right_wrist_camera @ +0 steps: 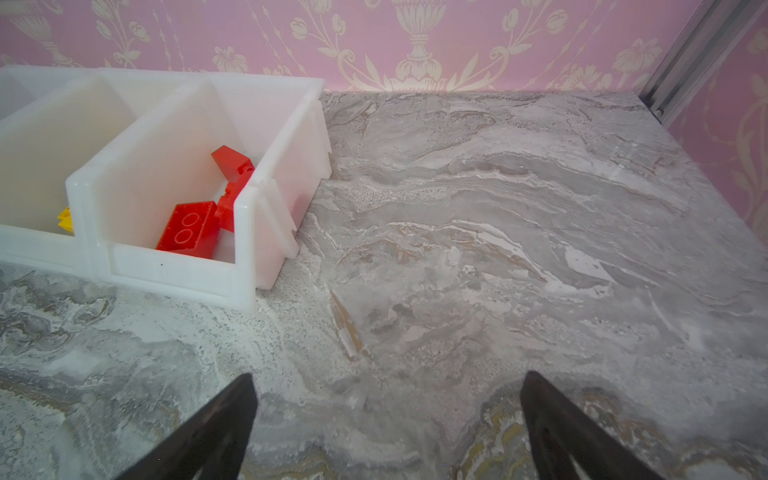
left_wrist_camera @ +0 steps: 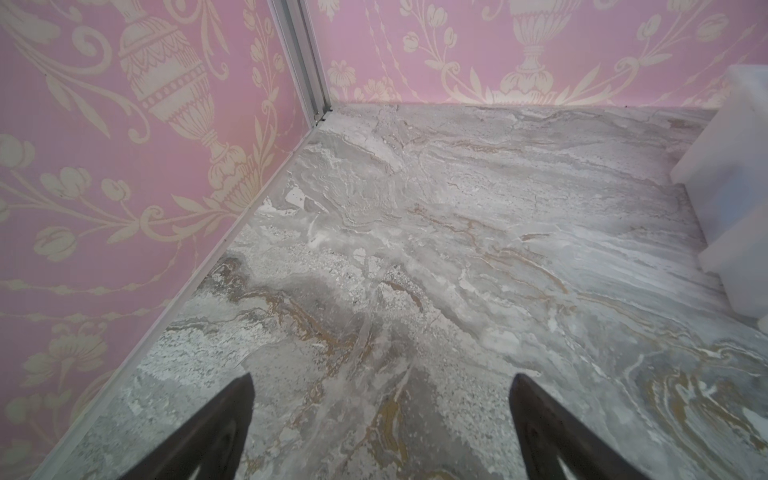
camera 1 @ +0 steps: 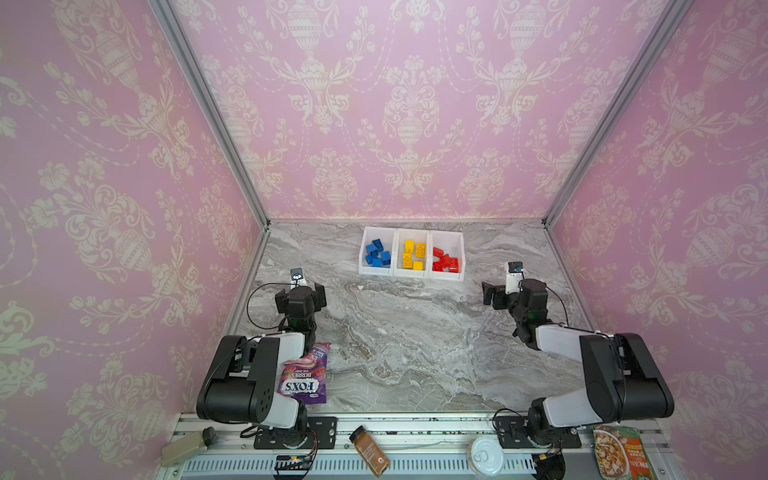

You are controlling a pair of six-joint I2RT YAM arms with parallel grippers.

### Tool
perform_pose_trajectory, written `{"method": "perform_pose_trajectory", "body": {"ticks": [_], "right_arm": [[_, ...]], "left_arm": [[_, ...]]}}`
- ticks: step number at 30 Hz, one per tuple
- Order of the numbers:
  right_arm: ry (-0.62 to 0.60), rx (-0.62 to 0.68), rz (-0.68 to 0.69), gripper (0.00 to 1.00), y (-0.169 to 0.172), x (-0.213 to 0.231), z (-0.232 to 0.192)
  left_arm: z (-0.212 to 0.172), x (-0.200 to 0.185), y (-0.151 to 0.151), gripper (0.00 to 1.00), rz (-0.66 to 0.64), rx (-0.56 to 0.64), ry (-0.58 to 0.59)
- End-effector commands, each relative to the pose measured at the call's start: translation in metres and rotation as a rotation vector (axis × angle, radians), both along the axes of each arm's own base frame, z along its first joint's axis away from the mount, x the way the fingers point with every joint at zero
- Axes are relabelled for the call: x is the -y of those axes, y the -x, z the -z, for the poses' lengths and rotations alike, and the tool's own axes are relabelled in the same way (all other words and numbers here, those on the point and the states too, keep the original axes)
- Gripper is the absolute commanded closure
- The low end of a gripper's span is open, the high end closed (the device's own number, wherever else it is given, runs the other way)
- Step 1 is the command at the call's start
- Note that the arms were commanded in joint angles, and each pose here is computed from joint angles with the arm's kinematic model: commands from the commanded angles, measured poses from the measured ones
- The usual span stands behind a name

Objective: Sort the legos into containers by color

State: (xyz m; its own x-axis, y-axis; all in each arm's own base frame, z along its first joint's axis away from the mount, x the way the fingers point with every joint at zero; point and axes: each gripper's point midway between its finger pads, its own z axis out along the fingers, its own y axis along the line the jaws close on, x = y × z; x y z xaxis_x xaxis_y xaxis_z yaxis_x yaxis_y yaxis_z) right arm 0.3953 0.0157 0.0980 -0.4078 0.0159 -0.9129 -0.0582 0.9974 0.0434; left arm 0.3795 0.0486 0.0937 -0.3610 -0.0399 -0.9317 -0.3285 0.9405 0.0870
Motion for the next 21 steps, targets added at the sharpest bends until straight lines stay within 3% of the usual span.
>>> {"method": "perform_pose_trajectory", "body": {"ticks": [1, 11, 16, 21], "right_arm": [[0.008, 0.083, -0.028, 0.0, -0.001, -0.004, -0.009], [0.03, 0.15, -0.036, 0.0, 0.009, -0.008, -0.002], [0.044, 0.137, 0.059, 0.0, 0.006, 0.005, -0.001], [0.05, 0.134, 0.069, 0.0, 0.006, 0.006, -0.001]], "left_arm": [[-0.006, -0.004, 0.0, 0.03, -0.003, 0.108, -0.03], [0.003, 0.004, 0.0, 0.03, 0.045, 0.127, -0.028], [0.003, 0.003, 0.001, 0.03, 0.039, 0.125, -0.03], [0.003, 0.002, 0.001, 0.02, 0.03, 0.125, -0.03]]}}
